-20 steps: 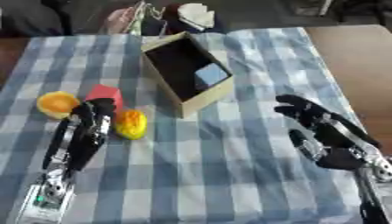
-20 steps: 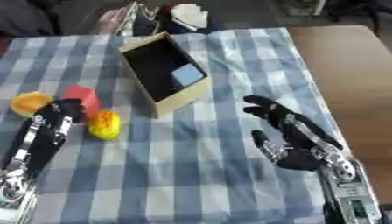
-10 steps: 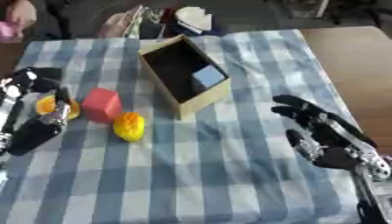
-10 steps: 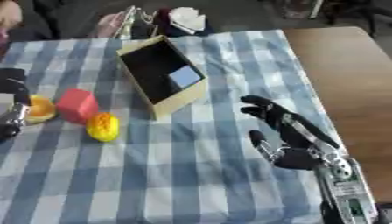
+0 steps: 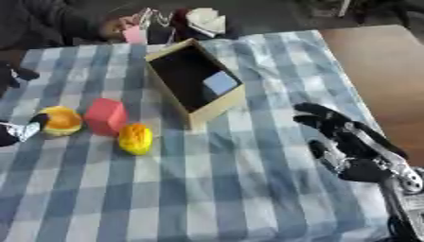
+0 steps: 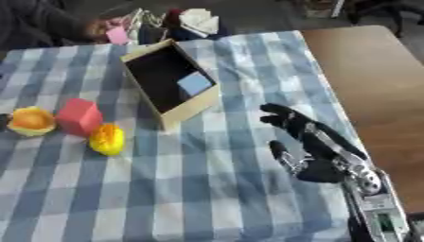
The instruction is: Pick up objects on the table and place them in the box.
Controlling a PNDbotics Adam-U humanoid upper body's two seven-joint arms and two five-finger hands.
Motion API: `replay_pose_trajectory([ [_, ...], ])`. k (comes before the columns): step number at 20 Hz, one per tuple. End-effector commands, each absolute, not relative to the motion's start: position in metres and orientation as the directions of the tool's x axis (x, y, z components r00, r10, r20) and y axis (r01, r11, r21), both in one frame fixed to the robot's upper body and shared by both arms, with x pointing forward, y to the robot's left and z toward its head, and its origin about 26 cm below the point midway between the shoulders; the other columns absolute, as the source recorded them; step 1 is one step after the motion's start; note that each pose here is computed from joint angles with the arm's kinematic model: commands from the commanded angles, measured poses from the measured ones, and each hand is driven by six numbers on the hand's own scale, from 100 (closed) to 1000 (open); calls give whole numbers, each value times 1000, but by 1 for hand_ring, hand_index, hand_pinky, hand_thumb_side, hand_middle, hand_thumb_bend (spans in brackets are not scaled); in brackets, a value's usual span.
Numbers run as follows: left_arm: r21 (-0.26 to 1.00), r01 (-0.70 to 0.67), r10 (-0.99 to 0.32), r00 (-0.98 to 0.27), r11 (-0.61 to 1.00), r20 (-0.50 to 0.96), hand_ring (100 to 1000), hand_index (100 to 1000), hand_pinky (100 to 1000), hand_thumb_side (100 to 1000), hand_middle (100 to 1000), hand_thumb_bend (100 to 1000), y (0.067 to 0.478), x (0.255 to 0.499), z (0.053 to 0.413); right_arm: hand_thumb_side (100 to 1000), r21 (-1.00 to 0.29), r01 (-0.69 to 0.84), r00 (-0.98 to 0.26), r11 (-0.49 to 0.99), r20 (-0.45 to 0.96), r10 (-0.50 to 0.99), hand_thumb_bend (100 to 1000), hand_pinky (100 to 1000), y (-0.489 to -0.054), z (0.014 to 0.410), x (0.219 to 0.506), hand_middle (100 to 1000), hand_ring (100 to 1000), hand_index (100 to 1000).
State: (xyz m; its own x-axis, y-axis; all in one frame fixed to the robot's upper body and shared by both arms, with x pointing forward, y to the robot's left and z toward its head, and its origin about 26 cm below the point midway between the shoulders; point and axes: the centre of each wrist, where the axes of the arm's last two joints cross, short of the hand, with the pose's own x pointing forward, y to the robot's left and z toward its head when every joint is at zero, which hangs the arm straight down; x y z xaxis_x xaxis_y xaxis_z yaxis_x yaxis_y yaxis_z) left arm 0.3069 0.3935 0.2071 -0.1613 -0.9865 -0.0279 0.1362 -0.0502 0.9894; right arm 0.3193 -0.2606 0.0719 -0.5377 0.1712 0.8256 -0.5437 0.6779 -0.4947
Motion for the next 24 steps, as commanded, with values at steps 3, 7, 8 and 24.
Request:
replay_pose_trajectory([
  [3,968,213,-989,-85,-133,-118,726,847,756,308,741,387,422,334,206,353,-516,-541,-550,664,814,184,100,1000,-263,77,320,965,933,1000],
  [7,959,236,-987,-80,-157,-142,727,847,754,310,738,416,424,355,192,349,-513,-546,-548,662,817,181,100,1000,-262,76,320,965,933,1000],
  [8,955,243,-985,-81,-168,-152,730,849,754,312,740,430,423,360,189,348,-513,-547,-548,661,817,181,100,1000,-262,76,320,965,933,1000],
  [24,900,362,-969,-135,-242,-207,686,833,730,320,704,445,405,397,147,349,-510,-551,-554,660,816,167,100,1000,-259,78,321,965,933,1000],
])
